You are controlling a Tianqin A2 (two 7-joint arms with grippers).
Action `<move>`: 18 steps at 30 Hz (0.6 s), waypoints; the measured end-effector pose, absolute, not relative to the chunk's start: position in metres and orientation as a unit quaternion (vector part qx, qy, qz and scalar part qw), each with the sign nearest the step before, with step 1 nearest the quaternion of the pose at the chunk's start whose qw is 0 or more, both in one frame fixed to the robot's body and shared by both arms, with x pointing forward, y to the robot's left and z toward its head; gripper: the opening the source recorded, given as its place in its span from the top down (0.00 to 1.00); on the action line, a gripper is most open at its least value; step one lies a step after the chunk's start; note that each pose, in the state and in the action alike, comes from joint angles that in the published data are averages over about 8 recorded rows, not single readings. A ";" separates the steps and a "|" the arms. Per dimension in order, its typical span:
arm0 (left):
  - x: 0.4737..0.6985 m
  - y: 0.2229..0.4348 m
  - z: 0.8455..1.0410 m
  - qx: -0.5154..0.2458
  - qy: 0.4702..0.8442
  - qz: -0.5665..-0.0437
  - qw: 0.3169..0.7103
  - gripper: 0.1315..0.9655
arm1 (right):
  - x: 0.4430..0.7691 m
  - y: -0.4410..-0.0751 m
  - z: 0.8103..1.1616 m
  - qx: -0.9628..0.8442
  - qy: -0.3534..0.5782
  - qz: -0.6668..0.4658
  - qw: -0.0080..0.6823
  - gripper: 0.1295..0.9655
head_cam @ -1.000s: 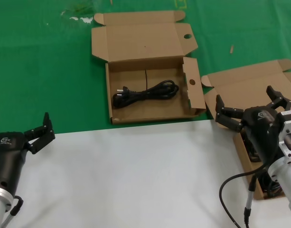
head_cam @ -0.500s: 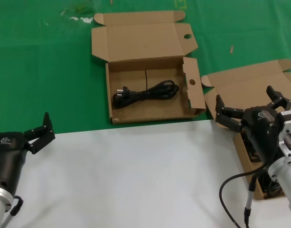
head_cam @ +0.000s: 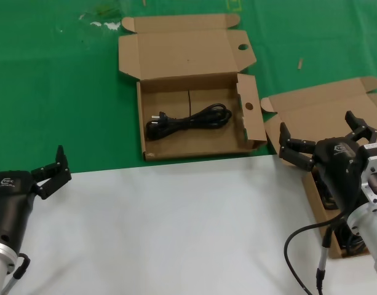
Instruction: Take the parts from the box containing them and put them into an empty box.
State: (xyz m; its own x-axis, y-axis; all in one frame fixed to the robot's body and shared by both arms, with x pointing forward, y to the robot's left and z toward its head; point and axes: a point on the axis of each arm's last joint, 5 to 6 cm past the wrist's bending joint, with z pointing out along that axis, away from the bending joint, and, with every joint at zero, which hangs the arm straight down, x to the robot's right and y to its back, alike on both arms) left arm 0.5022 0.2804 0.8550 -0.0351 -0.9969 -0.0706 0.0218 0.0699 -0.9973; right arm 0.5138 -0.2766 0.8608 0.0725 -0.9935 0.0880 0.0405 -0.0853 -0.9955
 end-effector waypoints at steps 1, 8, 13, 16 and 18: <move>0.502 0.280 0.855 -0.468 0.521 -0.496 0.513 0.00 | 0.514 -0.277 0.861 -0.530 0.450 -0.512 0.505 0.00; 0.502 0.280 0.855 -0.468 0.521 -0.496 0.513 0.00 | 0.514 -0.277 0.861 -0.530 0.450 -0.512 0.505 0.00; 0.502 0.280 0.855 -0.468 0.521 -0.496 0.513 0.00 | 0.514 -0.277 0.861 -0.530 0.450 -0.512 0.505 0.00; 0.502 0.280 0.855 -0.468 0.521 -0.496 0.513 0.00 | 0.514 -0.277 0.861 -0.530 0.450 -0.512 0.505 0.00; 0.502 0.280 0.855 -0.468 0.521 -0.496 0.513 0.00 | 0.514 -0.277 0.861 -0.530 0.450 -0.512 0.505 0.00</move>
